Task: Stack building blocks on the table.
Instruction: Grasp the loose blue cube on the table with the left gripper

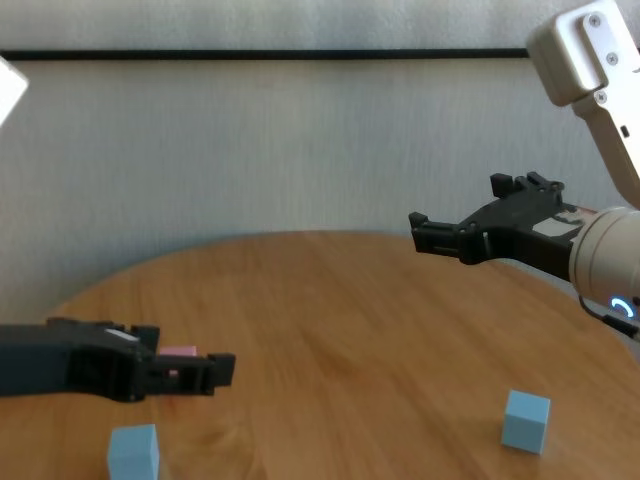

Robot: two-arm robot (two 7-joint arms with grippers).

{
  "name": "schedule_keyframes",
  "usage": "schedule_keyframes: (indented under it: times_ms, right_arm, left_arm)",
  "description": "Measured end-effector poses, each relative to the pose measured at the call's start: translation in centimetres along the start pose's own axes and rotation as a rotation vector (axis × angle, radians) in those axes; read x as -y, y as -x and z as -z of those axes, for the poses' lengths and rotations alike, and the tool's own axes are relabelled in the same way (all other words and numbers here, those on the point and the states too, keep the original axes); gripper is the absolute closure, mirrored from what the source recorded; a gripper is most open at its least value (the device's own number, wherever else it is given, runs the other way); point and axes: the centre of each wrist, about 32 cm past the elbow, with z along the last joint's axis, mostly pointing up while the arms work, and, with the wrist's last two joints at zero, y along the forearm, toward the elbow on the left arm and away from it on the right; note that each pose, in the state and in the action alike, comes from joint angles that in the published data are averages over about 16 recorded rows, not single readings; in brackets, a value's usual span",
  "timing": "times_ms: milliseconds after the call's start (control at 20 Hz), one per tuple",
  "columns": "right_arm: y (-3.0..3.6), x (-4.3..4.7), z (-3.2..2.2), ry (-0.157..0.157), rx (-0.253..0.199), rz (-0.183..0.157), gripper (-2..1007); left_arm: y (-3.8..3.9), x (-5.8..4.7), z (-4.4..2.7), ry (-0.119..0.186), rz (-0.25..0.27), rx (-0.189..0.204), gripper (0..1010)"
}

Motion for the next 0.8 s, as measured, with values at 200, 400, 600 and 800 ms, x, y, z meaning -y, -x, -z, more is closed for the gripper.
schedule_keyframes:
  times_ms: [200,400,600,800]
  right_arm:
    - [0.0,0.0,0.0,0.0,0.0,0.0,4]
    - [0.0,0.0,0.0,0.0,0.0,0.0,4]
    - [0.0,0.0,0.0,0.0,0.0,0.0,4]
    - [0.0,0.0,0.0,0.0,0.0,0.0,4]
  left_arm:
    - [0.88,-0.1,0.13,-0.04,-0.05,0.007,10]
    - [1.51,-0.1,0.27,-0.075,-0.106,0.008,10]
    - [1.94,0.0,0.32,-0.107,-0.153,0.002,10]
    - [2.36,0.3,0.26,-0.134,-0.193,-0.011,10]
